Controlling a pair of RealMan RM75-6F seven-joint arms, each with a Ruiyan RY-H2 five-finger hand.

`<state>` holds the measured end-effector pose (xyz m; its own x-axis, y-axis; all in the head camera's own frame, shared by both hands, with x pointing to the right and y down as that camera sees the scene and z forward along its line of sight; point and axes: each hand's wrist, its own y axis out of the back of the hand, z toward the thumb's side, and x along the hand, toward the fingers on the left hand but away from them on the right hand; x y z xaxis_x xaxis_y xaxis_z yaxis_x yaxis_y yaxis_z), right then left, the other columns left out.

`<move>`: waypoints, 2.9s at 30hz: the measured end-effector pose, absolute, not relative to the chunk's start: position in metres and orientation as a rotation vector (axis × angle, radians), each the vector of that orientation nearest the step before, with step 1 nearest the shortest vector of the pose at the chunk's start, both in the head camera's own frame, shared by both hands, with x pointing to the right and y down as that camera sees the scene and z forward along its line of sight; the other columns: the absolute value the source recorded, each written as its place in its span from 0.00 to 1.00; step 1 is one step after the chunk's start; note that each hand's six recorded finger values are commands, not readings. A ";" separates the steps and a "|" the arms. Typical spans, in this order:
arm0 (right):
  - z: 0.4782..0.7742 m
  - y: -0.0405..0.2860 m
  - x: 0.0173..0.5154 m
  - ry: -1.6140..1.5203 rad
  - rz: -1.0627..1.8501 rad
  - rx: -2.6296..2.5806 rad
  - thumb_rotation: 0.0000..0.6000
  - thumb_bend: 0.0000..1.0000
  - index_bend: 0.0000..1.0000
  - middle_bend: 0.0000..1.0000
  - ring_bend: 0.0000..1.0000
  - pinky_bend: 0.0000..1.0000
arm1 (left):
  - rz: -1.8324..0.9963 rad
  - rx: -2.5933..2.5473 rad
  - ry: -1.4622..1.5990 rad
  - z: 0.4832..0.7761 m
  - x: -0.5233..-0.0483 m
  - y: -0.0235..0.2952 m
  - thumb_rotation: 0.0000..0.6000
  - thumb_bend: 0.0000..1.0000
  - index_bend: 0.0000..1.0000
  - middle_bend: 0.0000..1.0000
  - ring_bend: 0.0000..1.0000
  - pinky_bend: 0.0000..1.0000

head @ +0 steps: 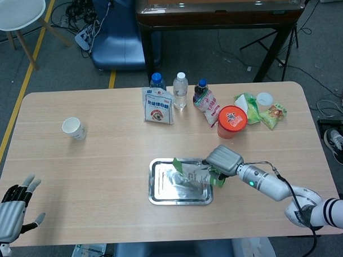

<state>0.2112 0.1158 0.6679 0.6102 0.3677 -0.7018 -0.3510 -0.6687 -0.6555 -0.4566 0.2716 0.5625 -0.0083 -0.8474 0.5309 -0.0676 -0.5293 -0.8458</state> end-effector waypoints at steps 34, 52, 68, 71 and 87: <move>0.691 0.124 0.243 -0.364 1.064 -2.004 1.00 0.62 0.77 0.68 0.60 0.63 | -1.603 -1.660 0.965 0.565 -0.455 0.275 1.00 0.22 0.12 0.04 0.15 0.07; 0.729 0.156 0.283 -0.702 0.866 -2.059 1.00 0.60 0.77 0.67 0.58 0.63 | -1.595 -1.676 0.964 0.564 -0.447 0.278 1.00 0.22 0.12 0.04 0.15 0.07; 0.743 0.173 0.289 -0.821 0.861 -2.100 1.00 0.60 0.77 0.65 0.56 0.62 | -1.593 -1.694 0.946 0.566 -0.439 0.280 1.00 0.22 0.12 0.04 0.15 0.07; 0.745 0.174 0.288 -0.822 0.868 -2.107 1.00 0.60 0.77 0.64 0.55 0.60 | -1.592 -1.696 0.944 0.566 -0.438 0.280 1.00 0.22 0.12 0.04 0.15 0.07; 0.743 0.173 0.302 -0.860 0.899 -2.094 1.00 0.59 0.77 0.64 0.55 0.60 | -1.597 -1.707 0.933 0.567 -0.435 0.283 1.00 0.22 0.12 0.04 0.15 0.07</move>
<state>0.3024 0.1730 0.7433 0.5407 0.7738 -0.3299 0.2948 -0.5416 -0.7873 -0.4350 0.2831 0.5672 0.0224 -0.8266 0.5624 -0.0838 -0.5621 -0.8228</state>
